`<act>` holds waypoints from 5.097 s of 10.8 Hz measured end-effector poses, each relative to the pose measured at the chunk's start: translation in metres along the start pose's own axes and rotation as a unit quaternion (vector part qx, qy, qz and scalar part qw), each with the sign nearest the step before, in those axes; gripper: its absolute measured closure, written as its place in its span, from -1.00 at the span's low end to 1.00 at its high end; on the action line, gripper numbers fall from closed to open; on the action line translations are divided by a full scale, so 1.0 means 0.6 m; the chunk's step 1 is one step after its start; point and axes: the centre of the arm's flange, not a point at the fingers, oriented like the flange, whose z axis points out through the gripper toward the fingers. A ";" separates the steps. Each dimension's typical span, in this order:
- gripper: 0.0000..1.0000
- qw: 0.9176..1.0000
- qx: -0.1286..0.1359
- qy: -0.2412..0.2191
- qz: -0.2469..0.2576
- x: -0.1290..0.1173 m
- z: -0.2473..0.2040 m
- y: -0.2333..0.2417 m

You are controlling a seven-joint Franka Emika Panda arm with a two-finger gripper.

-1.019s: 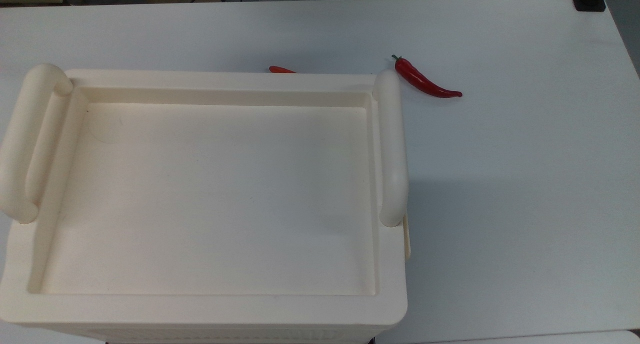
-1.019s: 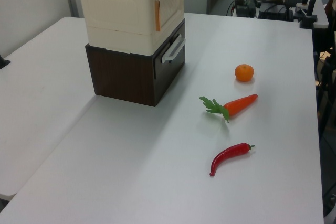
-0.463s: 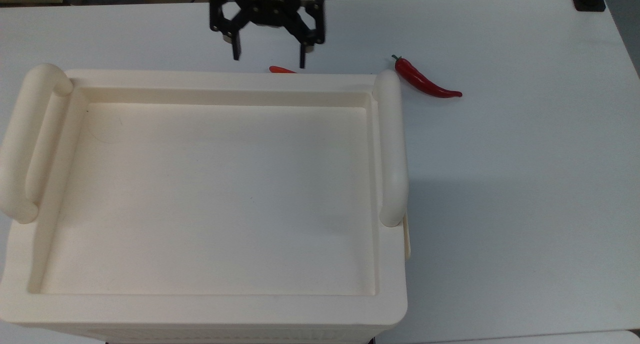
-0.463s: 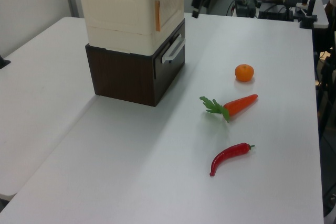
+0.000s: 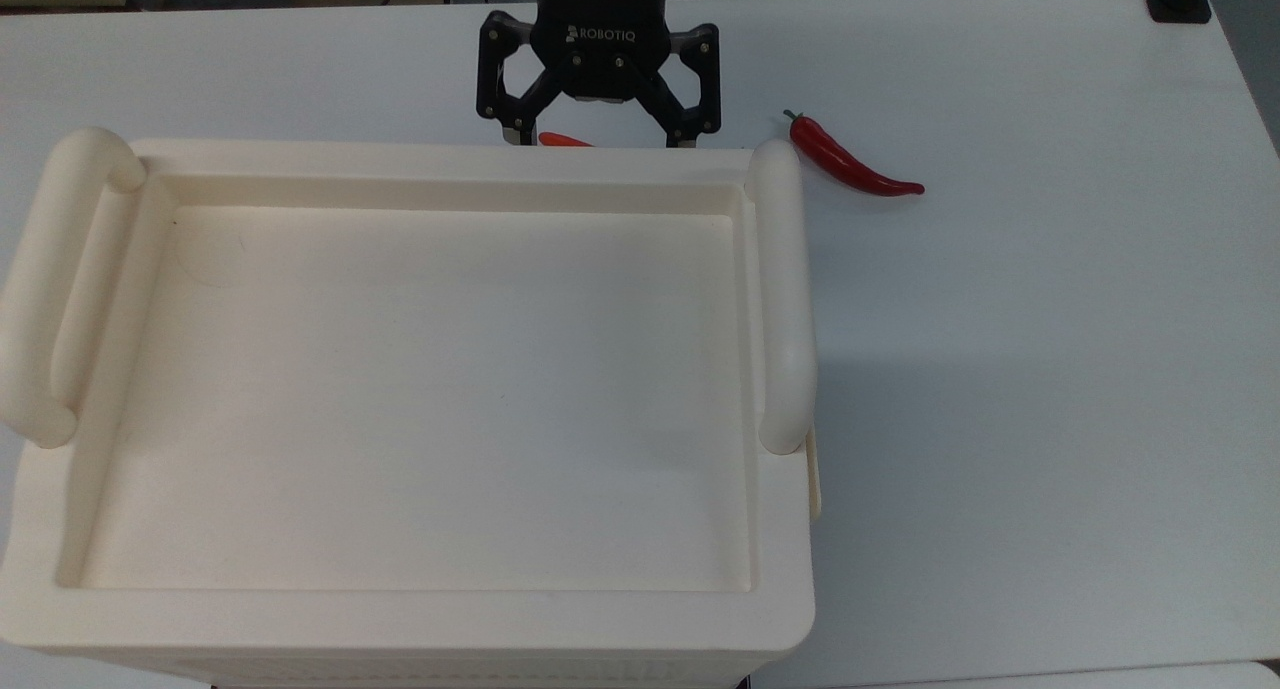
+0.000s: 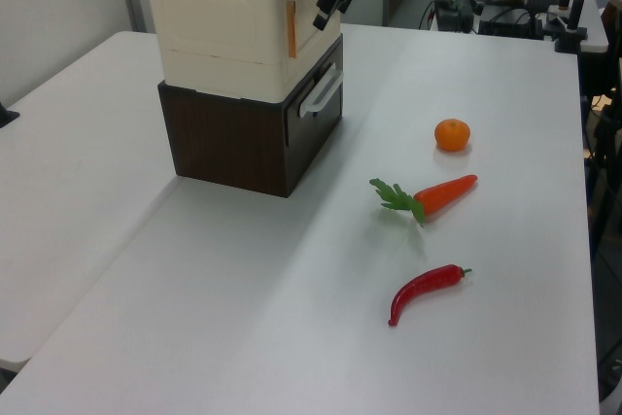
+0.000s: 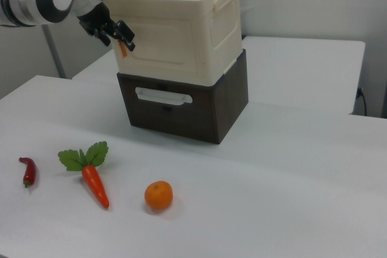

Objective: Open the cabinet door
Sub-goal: 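Move the gripper down to the orange handle edge of the cabinet door, then hook the door edge and pull it outward from the cabinet, then push the gripper against the door to swing it wide open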

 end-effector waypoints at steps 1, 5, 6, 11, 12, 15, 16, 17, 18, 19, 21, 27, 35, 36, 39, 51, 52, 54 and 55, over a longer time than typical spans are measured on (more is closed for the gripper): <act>-1.00 1.000 0.002 0.012 -0.001 0.004 0.006 -0.002; -0.95 0.999 -0.001 0.042 -0.024 0.008 0.030 -0.040; -0.94 0.999 -0.003 0.046 -0.027 0.006 0.036 -0.058; -0.11 0.998 -0.011 0.052 -0.028 0.007 0.044 -0.070; 0.09 0.998 -0.011 0.052 -0.028 0.007 0.044 -0.070; 0.37 0.998 -0.011 0.052 -0.028 0.007 0.044 -0.071; 0.50 0.998 -0.010 0.052 -0.028 0.007 0.044 -0.073; 0.52 0.998 -0.009 0.052 -0.028 0.007 0.043 -0.075; 0.63 0.998 -0.008 0.052 -0.029 0.006 0.043 -0.077; 0.67 0.998 -0.008 0.051 -0.028 0.005 0.043 -0.079; 0.69 0.999 -0.012 0.037 -0.026 0.001 0.038 -0.079; 0.46 0.998 -0.033 -0.042 -0.019 -0.026 0.017 -0.065; -1.00 0.999 -0.029 -0.032 0.000 -0.012 -0.158 -0.032; -1.00 1.000 -0.021 -0.005 0.000 -0.001 -0.173 -0.035; -1.00 0.997 0.000 0.071 -0.005 0.029 -0.173 -0.052; -1.00 0.996 -0.047 -0.076 -0.013 -0.025 -0.077 -0.056; -1.00 0.995 -0.050 -0.088 -0.014 -0.030 -0.078 -0.053; -1.00 0.994 -0.053 -0.098 -0.014 -0.034 -0.081 -0.050; -1.00 0.993 -0.054 -0.102 -0.013 -0.036 -0.089 -0.047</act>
